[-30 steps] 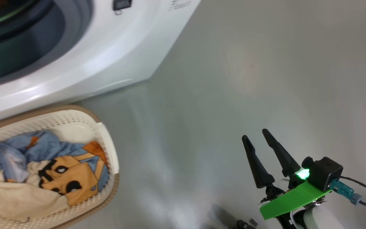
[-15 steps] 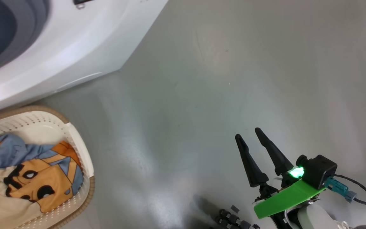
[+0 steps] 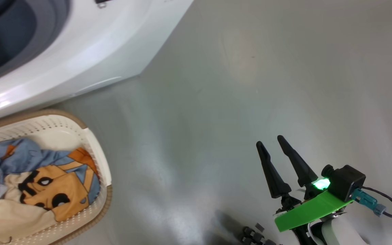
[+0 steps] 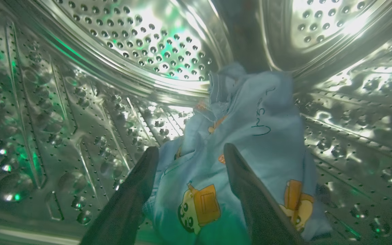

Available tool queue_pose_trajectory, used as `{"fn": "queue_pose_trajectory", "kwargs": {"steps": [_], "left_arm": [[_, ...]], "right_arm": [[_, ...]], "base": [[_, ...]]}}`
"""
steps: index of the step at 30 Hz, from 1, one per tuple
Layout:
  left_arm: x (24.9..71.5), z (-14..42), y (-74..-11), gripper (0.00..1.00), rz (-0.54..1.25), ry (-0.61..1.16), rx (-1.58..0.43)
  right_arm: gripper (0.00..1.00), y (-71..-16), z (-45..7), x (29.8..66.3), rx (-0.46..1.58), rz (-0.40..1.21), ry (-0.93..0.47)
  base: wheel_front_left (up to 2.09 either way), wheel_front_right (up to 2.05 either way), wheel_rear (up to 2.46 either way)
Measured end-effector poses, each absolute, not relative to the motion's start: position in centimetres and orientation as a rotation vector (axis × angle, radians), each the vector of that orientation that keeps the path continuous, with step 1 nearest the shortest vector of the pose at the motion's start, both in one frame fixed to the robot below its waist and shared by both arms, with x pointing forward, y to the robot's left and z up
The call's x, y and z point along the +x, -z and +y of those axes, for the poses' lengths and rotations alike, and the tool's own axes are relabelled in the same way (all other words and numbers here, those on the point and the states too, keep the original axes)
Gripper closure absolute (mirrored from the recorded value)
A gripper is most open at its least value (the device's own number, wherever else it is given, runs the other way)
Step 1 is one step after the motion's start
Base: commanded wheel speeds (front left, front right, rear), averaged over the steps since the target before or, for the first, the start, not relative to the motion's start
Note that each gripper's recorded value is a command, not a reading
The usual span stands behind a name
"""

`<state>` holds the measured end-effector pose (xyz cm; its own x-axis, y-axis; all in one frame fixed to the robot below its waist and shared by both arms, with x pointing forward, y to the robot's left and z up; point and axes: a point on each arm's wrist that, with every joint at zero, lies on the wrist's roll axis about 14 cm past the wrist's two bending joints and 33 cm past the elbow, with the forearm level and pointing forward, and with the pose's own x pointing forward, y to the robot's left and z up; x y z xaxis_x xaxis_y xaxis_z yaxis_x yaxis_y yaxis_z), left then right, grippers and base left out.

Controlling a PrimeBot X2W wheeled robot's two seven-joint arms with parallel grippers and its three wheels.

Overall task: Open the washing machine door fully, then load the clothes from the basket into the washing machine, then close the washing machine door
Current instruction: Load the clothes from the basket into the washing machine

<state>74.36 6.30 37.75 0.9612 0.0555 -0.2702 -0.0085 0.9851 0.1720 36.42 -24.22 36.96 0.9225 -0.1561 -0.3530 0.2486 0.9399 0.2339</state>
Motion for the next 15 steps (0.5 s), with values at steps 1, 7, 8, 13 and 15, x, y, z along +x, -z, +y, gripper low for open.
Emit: {"fn": "queue_pose_trajectory", "kwargs": {"steps": [1,7,8,13,15], "left_arm": [[74.2,6.3,-38.2,0.00,0.266,-0.038,0.168],[72.7,5.8,-39.6,0.00,0.234,-0.037,0.150],[72.3,5.8,-39.7,0.00,0.235,-0.033,0.144],[70.3,5.7,-40.3,0.00,0.240,-0.017,0.135],[69.9,5.7,-40.4,0.00,0.239,-0.019,0.127]], "right_arm": [[0.00,-37.0,-24.2,36.5,0.281,0.333,0.207],[0.00,-37.9,-23.7,37.2,0.289,0.298,0.180],[0.00,-38.1,-23.6,37.3,0.290,0.291,0.174],[0.00,-39.2,-22.9,37.9,0.302,0.254,0.142],[0.00,-39.4,-22.7,38.0,0.302,0.248,0.136]], "base": [[0.00,0.00,0.00],[0.00,0.00,0.00],[0.00,0.00,0.00],[0.00,0.00,0.00],[0.00,0.00,0.00]]}}
